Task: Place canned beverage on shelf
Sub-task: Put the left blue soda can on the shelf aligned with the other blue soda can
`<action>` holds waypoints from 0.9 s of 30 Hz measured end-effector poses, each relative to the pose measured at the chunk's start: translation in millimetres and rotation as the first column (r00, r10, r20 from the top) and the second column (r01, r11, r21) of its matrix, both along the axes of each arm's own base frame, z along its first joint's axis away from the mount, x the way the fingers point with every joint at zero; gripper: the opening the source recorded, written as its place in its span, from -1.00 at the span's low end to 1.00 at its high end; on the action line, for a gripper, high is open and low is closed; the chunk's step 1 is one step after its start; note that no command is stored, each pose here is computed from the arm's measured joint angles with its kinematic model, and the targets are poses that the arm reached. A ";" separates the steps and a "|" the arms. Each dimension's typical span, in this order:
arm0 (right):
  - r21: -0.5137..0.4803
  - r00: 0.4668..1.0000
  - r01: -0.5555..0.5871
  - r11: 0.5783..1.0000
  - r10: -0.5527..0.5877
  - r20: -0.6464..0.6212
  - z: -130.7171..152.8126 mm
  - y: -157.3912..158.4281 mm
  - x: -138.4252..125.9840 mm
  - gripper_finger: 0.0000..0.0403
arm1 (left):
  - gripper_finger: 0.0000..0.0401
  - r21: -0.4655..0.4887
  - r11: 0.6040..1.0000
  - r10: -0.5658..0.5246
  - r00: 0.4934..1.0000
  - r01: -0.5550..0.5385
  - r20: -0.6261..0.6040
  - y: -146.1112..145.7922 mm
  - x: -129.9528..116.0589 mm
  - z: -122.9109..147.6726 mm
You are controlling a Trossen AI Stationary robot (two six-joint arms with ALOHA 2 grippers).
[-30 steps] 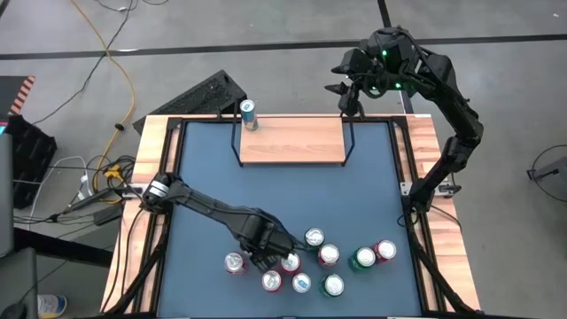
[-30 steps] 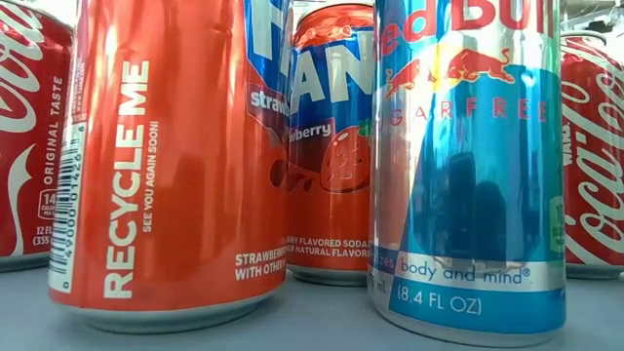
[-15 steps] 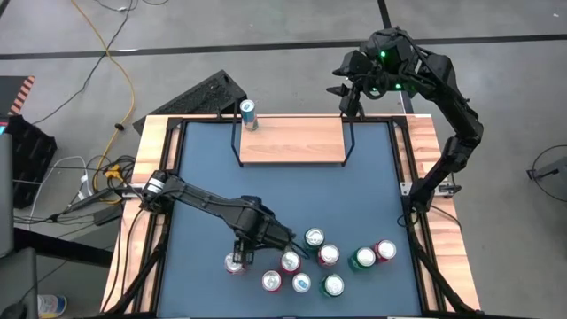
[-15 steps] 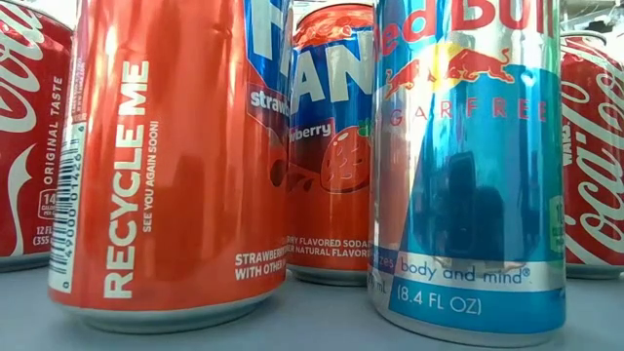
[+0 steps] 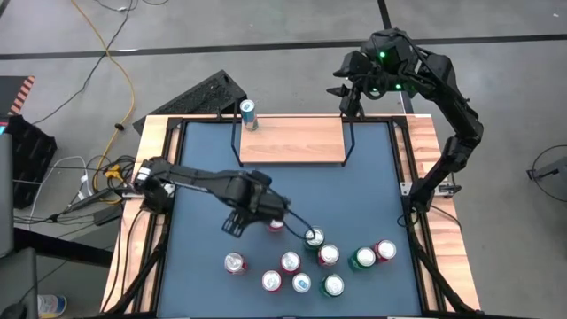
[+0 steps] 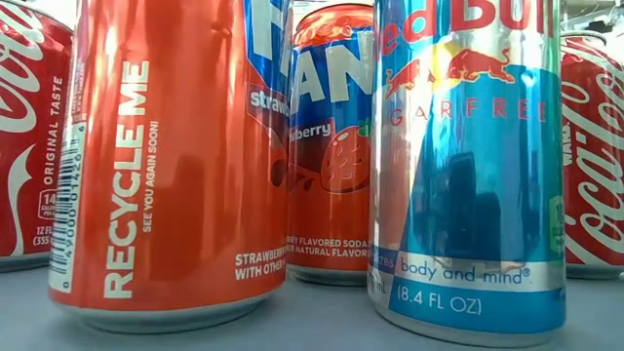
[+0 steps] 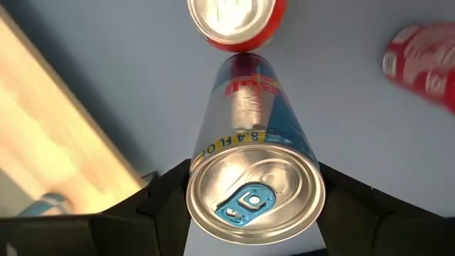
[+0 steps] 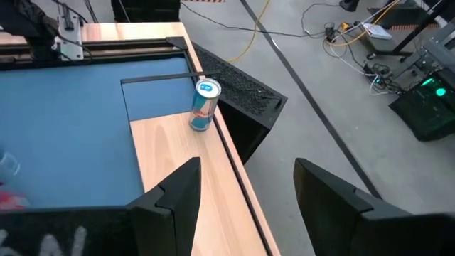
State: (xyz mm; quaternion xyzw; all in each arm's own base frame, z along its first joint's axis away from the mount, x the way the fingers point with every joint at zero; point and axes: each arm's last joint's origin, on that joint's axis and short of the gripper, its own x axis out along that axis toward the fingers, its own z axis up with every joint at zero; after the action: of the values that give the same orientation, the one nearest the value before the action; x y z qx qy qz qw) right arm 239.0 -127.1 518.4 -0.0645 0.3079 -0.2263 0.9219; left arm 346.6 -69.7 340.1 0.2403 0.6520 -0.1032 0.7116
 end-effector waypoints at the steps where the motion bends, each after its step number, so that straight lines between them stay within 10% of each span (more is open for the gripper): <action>1: 0.004 1.000 0.001 1.000 -0.001 -0.003 -1.1 -0.8 1.4 0.08 | 0.12 0.000 1.000 -0.010 1.000 0.010 0.005 6.0 -1.9 3.9; 13: 0.040 0.992 0.025 0.999 -0.020 -0.122 -31.8 -30.6 33.6 0.08 | 0.13 0.073 0.993 -0.099 0.995 0.098 0.001 104.5 -12.0 23.9; 27: -0.015 0.982 0.182 0.983 -0.183 -0.050 -38.1 -94.9 26.0 0.08 | 0.13 0.153 0.983 0.094 0.995 -0.100 0.046 210.8 -31.4 25.1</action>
State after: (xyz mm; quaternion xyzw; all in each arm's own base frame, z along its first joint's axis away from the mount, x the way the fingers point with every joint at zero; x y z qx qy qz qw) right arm 265.0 -222.0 480.2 -0.0466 0.3346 -0.3098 0.8888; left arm 315.1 141.1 365.2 0.2650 0.6551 -0.0128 0.7074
